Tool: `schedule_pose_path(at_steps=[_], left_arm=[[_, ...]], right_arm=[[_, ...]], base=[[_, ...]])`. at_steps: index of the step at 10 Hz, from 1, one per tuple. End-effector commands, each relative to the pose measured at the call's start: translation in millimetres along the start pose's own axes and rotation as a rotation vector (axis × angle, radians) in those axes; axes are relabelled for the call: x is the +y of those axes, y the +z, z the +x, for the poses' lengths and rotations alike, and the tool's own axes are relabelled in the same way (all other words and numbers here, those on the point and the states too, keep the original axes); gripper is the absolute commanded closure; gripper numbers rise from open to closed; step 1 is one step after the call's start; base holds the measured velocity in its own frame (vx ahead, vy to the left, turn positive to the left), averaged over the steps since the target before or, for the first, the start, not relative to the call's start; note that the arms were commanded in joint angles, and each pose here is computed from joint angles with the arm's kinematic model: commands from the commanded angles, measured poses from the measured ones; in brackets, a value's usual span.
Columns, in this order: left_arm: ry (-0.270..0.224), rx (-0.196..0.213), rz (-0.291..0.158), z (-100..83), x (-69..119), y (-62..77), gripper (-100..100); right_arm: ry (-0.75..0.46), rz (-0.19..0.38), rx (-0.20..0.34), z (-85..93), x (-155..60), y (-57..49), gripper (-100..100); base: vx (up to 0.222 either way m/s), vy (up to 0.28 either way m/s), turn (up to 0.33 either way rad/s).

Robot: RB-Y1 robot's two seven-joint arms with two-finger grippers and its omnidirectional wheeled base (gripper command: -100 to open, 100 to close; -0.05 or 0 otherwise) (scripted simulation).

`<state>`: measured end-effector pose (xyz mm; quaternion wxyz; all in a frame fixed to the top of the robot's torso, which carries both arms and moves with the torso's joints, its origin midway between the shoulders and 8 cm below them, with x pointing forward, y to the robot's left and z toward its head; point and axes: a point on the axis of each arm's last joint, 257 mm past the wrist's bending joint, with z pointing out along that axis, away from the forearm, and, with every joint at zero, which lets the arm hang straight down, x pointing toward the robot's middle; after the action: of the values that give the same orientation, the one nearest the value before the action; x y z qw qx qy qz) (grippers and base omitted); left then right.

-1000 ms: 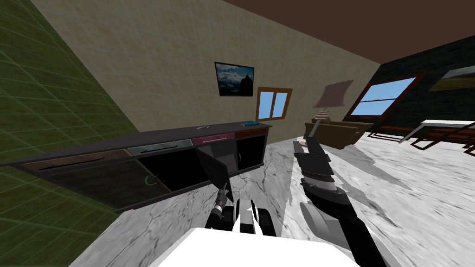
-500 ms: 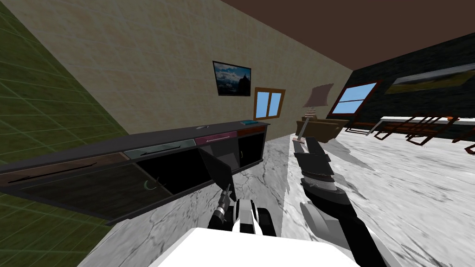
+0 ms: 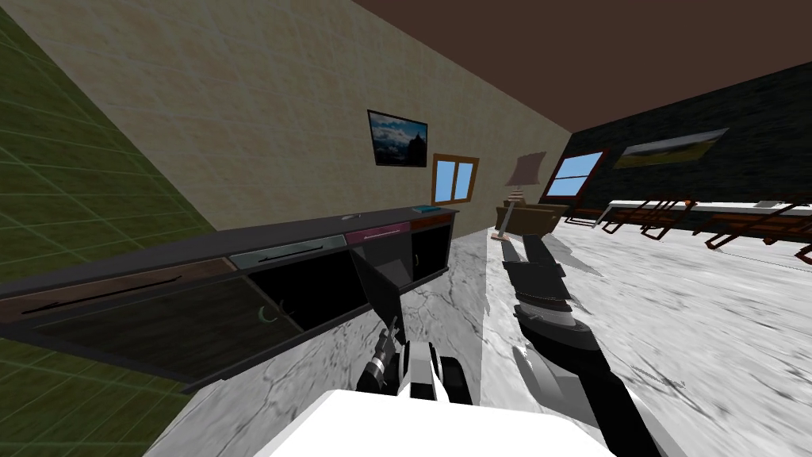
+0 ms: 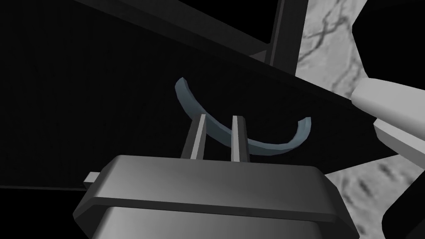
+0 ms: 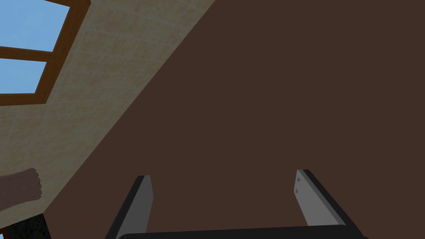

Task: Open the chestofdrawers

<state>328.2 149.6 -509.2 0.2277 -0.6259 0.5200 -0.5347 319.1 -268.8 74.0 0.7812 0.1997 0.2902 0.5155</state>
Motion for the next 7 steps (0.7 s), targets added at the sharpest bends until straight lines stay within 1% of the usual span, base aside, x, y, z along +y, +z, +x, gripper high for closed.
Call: schedule_pose_path(at_steps=[1,2,5,6,7], left_arm=[[0.001,0.002,0.001,1.7,-16.4,18.0,-100],[0.001,0.002,-0.001,1.5,-15.9,18.0,-100],[0.002,0.007,0.001,6.1,-42.0,43.3,-100],[0.002,0.005,-0.003,5.6,-41.1,43.3,-100],[0.002,0.007,-0.003,7.5,-49.9,51.3,-100]], right_arm=[[0.0,0.0,0.0,0.0,0.0,0.0,0],[0.0,0.0,0.0,0.0,0.0,0.0,0],[0.0,0.0,0.0,0.0,0.0,0.0,0],[0.0,0.0,0.0,0.0,0.0,0.0,0],[0.0,0.0,0.0,0.0,0.0,0.0,0]], base=[[-0.073,-0.006,0.031],[-0.05,-0.026,0.028],[-0.071,-0.016,0.007],[-0.067,-0.003,0.005],[-0.06,0.011,0.01]])
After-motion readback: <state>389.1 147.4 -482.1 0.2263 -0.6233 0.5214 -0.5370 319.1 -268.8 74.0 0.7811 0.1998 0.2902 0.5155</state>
